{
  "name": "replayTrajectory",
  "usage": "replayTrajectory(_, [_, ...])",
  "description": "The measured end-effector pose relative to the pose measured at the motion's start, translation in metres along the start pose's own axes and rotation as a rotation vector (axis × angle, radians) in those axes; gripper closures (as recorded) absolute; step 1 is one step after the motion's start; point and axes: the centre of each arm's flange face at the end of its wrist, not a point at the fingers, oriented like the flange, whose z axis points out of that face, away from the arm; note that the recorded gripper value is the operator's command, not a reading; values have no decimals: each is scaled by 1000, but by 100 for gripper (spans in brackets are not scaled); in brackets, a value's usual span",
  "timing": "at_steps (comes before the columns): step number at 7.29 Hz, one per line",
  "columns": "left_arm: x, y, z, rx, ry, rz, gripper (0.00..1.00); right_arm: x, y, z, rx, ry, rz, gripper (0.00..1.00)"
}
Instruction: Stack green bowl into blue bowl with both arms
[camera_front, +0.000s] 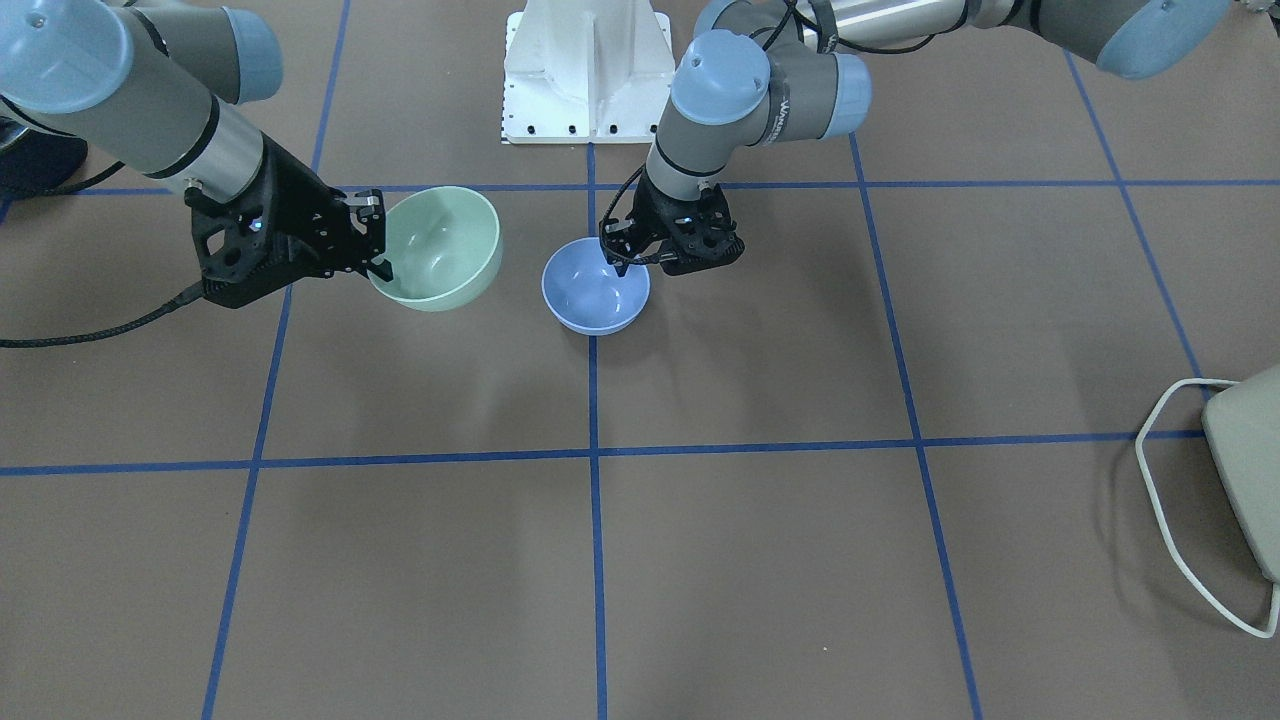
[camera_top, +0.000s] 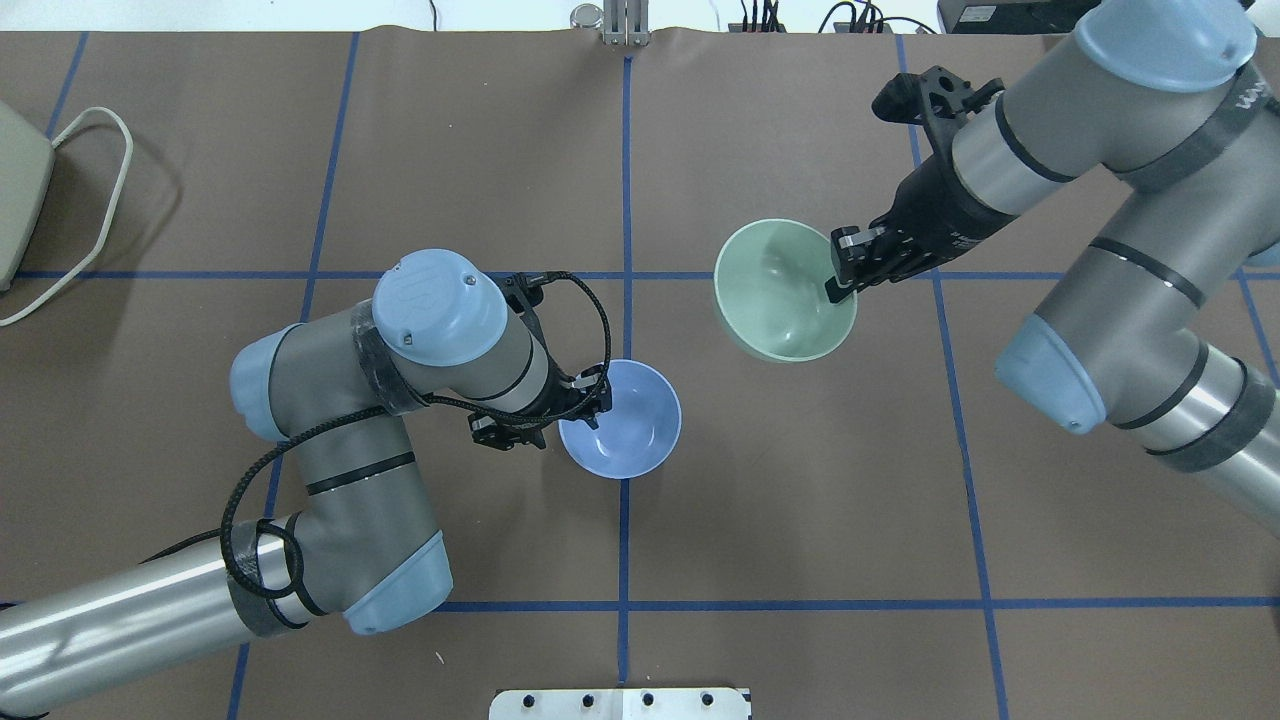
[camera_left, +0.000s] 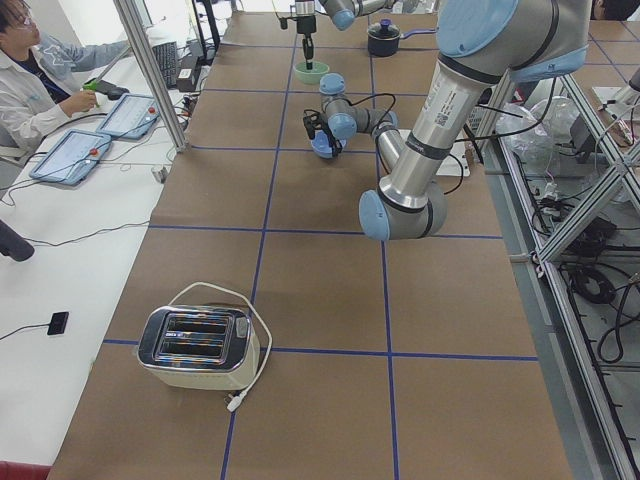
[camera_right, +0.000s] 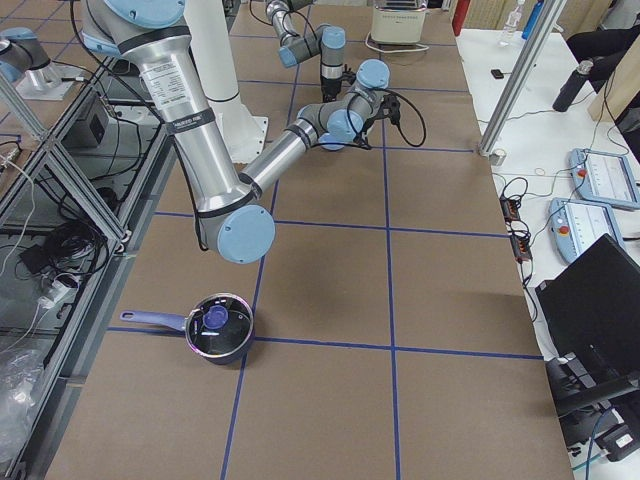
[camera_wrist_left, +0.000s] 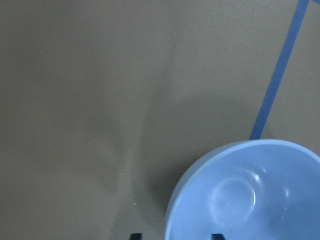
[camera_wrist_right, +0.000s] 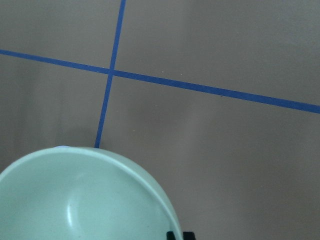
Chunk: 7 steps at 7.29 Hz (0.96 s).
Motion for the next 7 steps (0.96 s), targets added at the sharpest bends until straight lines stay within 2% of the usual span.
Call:
replayTrajectory(4, [-43,-47,-54,-6,28,126,30,-80,12,54,32,21,6,100])
replayTrajectory(7, [-79,-77,-61,6,3,205,30,-110,7,91,51,58,12,100])
